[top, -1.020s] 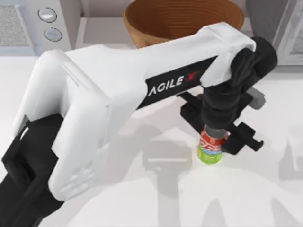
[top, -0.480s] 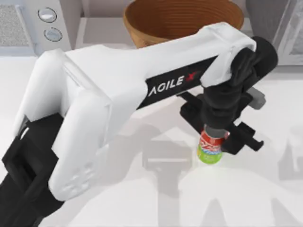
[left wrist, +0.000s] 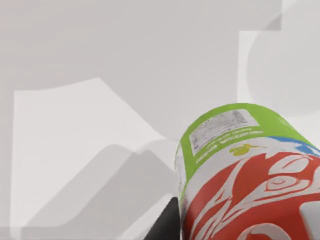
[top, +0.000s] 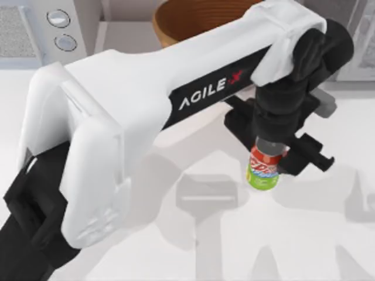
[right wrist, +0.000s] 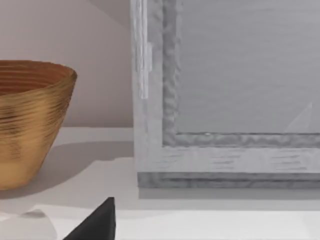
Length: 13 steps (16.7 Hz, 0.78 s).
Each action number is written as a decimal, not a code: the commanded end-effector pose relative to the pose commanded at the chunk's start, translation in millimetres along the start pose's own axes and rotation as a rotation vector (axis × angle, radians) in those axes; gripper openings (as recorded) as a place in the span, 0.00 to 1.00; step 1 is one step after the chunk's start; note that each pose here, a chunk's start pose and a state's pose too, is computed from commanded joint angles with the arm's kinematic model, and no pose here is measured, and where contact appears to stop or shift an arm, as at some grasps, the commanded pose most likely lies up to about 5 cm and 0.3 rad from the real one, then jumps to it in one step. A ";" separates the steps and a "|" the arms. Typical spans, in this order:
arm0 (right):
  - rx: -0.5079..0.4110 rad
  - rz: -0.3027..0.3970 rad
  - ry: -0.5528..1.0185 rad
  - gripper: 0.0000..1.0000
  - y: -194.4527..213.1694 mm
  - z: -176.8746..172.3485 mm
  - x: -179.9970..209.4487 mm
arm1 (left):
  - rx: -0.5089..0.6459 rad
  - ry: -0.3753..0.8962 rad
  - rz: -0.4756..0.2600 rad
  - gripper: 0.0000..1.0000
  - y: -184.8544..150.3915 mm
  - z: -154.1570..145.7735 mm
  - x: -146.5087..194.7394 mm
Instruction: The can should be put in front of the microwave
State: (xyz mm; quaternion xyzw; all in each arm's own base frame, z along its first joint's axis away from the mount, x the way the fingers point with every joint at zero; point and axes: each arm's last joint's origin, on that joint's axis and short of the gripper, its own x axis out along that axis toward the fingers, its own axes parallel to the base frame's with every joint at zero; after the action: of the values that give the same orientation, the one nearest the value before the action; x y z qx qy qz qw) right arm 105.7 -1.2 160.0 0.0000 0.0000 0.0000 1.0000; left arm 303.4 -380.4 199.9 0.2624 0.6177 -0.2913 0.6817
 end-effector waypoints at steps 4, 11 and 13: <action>0.000 0.000 0.000 1.00 0.0 0.0 0.0 | -0.006 0.007 0.003 0.00 6.5 -0.6 0.5; 0.000 0.000 0.000 1.00 0.0 0.0 0.0 | -0.223 0.114 0.020 0.00 173.2 -39.6 -9.4; 0.000 0.000 0.000 1.00 0.0 0.0 0.0 | -0.335 0.127 0.016 0.00 244.2 -74.7 -15.0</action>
State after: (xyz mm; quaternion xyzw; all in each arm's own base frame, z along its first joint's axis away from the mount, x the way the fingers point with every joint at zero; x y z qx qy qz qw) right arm 105.7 -1.2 160.0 0.0000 0.0000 0.0000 1.0000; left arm 427.0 -156.6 206.9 0.1678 0.6974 -0.1618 0.6777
